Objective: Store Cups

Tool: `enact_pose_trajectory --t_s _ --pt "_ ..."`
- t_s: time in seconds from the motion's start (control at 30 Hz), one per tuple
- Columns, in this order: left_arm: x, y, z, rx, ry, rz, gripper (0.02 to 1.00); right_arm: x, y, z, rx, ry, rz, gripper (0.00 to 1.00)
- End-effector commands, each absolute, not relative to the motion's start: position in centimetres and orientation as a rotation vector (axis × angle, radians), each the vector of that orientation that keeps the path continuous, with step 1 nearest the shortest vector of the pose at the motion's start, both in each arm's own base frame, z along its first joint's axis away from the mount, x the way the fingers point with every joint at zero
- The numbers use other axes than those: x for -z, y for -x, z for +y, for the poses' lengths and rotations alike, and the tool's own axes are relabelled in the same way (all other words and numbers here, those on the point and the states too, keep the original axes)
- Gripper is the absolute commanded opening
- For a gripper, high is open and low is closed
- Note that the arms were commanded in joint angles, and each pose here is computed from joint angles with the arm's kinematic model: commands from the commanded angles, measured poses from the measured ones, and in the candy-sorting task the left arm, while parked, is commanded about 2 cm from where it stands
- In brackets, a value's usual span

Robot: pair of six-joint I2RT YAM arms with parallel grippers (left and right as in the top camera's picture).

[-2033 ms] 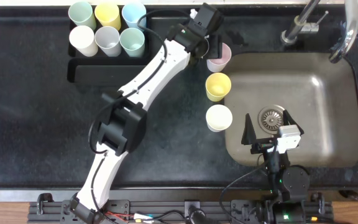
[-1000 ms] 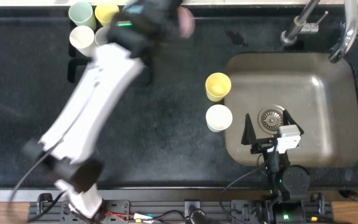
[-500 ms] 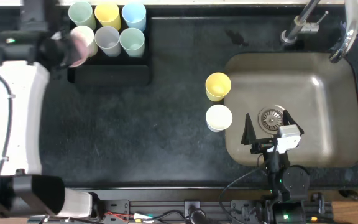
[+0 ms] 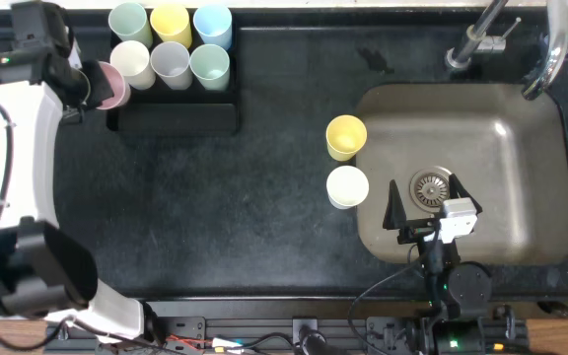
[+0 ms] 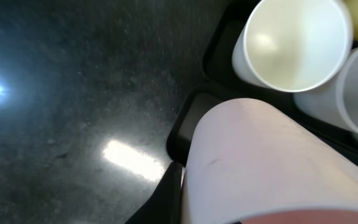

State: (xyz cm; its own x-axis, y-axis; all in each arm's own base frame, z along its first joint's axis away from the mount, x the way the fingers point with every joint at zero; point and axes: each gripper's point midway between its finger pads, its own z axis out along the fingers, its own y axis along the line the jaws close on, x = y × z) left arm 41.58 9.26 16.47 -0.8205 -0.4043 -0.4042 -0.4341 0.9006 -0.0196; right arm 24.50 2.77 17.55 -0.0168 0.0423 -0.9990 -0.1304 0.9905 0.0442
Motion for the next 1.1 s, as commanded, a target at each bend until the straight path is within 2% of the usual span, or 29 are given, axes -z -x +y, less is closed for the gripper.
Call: enact_pose_trajectory --t_s 0.03,0.5,1.1 --pt "-14.6 -42.0 9.0 -0.081 0.583 2.704 0.036 -17.3 -24.5 2.6 -0.127 0.065 1.58 0.998" --pt "-10.3 -42.5 8.7 -0.055 0.567 2.8 0.036 -17.3 -24.5 2.6 -0.127 0.065 1.58 0.998" --pt "-7.0 -42.5 8.7 -0.058 0.58 2.871 0.036 -17.3 -24.5 2.6 -0.127 0.065 1.58 0.996"
